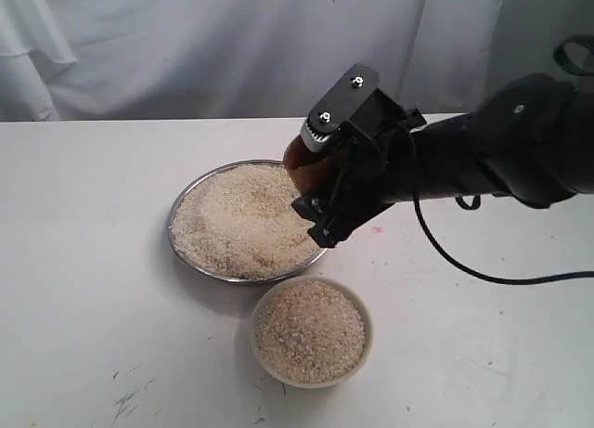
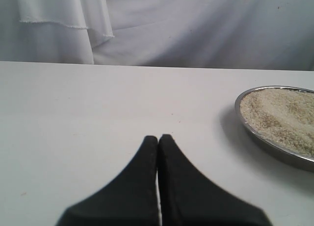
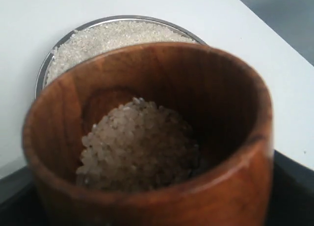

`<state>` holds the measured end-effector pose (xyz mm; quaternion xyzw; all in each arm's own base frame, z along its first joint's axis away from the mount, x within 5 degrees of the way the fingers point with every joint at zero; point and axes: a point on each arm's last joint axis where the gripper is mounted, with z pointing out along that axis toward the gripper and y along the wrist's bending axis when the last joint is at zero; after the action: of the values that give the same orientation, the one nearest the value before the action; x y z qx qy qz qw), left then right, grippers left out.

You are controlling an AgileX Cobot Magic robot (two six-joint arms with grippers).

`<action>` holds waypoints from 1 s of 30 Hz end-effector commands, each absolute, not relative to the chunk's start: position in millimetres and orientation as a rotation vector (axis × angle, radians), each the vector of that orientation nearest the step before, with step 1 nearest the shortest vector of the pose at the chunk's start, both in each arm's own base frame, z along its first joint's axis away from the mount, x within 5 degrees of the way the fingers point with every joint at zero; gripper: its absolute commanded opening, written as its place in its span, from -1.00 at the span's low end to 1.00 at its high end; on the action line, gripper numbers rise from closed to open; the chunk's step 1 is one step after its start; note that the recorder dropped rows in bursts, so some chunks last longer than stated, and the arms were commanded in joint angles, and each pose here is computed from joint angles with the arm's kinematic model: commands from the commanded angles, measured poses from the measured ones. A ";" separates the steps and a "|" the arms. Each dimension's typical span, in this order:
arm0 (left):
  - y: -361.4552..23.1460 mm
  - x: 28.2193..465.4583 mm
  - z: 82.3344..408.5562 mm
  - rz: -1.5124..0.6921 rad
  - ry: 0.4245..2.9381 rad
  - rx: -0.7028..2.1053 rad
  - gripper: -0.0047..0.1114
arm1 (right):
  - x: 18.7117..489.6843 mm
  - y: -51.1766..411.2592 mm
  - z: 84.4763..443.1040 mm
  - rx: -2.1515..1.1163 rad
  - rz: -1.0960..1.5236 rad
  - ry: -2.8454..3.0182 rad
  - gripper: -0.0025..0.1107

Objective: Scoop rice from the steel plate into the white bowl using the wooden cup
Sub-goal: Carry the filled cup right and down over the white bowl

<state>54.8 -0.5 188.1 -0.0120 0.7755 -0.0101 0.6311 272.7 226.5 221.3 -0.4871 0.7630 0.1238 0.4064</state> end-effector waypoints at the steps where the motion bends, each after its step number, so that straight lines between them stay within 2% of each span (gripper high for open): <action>1: -0.5 54.7 187.4 -0.027 1.768 -0.030 -0.92 | 255.4 212.0 223.2 -1.229 0.272 1.914 -0.96; 7: -0.5 54.7 187.4 -0.027 1.768 -0.030 -0.92 | 228.4 188.2 204.3 -1.271 0.220 1.953 -0.96; 10: -0.5 54.7 187.4 -0.027 1.768 -0.030 -0.92 | 221.4 182.5 206.1 -1.284 0.208 1.939 -0.96; 30: -0.5 54.7 187.4 -0.027 1.768 -0.030 -0.92 | 205.4 197.0 207.6 -1.597 0.095 1.698 -0.96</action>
<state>54.8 -0.5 188.1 -0.0120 0.7755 -0.0101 0.6311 207.5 197.3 205.8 -0.6190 0.6808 0.0447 0.3891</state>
